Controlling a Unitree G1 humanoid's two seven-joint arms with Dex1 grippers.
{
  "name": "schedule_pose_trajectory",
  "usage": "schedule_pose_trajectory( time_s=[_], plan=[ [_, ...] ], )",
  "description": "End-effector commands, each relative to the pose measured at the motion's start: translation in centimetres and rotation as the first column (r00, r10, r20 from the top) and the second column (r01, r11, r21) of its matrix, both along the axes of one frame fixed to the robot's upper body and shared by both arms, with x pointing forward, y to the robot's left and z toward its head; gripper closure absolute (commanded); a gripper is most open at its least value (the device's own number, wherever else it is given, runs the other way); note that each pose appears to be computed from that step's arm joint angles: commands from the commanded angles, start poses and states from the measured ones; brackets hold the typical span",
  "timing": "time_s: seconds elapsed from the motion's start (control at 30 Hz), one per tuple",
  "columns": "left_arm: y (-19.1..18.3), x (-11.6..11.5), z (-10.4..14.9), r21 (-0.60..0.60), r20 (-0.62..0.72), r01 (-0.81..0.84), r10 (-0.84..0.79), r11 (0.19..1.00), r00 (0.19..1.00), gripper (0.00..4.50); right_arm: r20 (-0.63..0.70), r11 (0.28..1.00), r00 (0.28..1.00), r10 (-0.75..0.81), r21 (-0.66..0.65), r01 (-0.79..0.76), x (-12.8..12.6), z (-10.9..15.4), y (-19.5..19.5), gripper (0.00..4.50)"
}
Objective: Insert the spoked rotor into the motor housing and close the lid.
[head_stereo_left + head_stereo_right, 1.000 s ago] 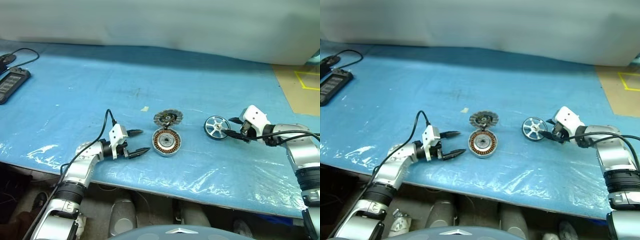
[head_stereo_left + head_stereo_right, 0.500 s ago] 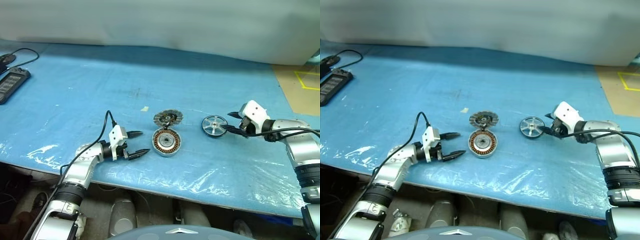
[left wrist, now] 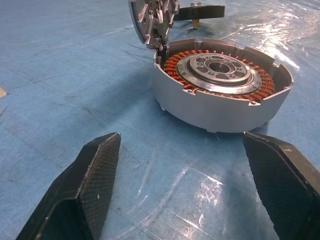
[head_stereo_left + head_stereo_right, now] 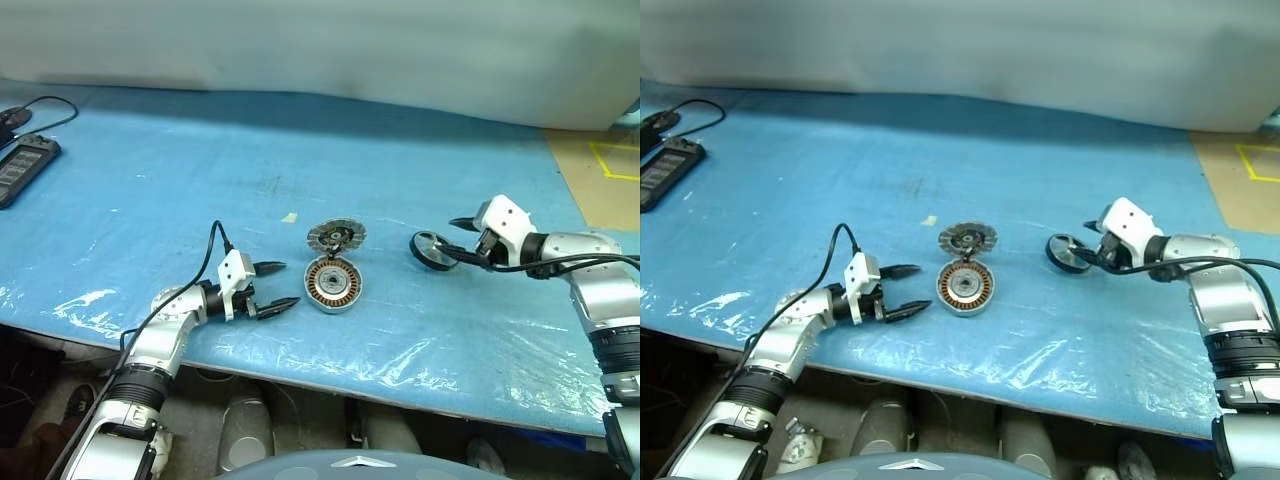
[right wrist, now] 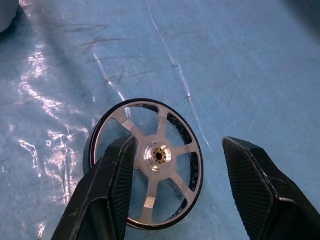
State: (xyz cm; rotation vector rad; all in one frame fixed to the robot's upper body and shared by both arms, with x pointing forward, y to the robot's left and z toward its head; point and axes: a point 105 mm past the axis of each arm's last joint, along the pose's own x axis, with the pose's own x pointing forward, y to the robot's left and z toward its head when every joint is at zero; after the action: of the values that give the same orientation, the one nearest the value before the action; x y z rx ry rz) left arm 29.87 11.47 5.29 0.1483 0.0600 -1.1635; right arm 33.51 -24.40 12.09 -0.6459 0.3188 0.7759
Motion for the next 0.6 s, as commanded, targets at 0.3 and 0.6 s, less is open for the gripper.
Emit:
schedule_pose_trajectory(
  time_s=[0.3, 0.6],
  plan=[
    [0.0, 0.0, 0.5, 0.001, 0.026, -0.001, 0.001, 1.000, 1.000, 0.41, -0.028, 1.000, 0.999, 0.018, -0.007, -0.019, -0.8, -0.8, 0.7, 1.62],
    [0.1, 0.0, 0.2, 0.003, 0.019, -0.008, 0.008, 1.000, 1.000, 0.41, -0.030, 1.000, 0.999, 0.014, -0.013, -0.015, -0.9, -0.9, 0.8, 1.62]
  ],
)
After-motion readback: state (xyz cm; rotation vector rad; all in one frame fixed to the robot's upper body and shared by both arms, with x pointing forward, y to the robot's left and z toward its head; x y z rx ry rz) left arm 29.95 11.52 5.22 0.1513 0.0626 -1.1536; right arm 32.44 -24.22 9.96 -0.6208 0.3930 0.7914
